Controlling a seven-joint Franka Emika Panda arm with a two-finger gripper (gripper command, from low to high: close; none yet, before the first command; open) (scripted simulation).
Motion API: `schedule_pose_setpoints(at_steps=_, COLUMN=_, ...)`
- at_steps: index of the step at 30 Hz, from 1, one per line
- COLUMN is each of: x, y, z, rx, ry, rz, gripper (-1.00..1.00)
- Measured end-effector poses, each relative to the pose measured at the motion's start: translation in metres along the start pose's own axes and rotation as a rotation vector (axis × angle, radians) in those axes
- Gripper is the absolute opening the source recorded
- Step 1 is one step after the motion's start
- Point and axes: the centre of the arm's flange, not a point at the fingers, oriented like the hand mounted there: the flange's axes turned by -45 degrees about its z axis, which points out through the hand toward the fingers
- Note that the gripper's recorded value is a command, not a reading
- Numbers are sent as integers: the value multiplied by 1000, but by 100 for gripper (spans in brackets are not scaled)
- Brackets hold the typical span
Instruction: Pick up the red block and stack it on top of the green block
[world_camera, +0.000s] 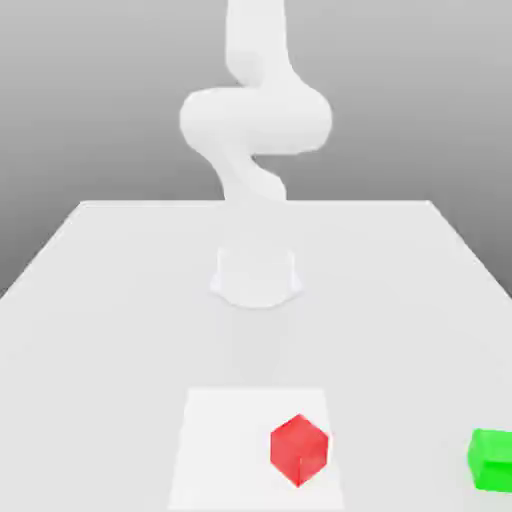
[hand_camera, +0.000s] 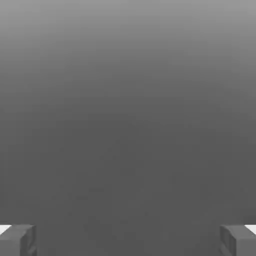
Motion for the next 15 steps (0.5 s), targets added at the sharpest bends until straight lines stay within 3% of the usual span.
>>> schedule_pose_setpoints(at_steps=7, x=-38, y=-14, z=151, rx=85, ry=-218, rz=-183, gripper=0)
schedule_pose_setpoints(at_steps=15, x=-130, y=-38, z=289, rx=171, ry=-455, rz=-398, gripper=0)
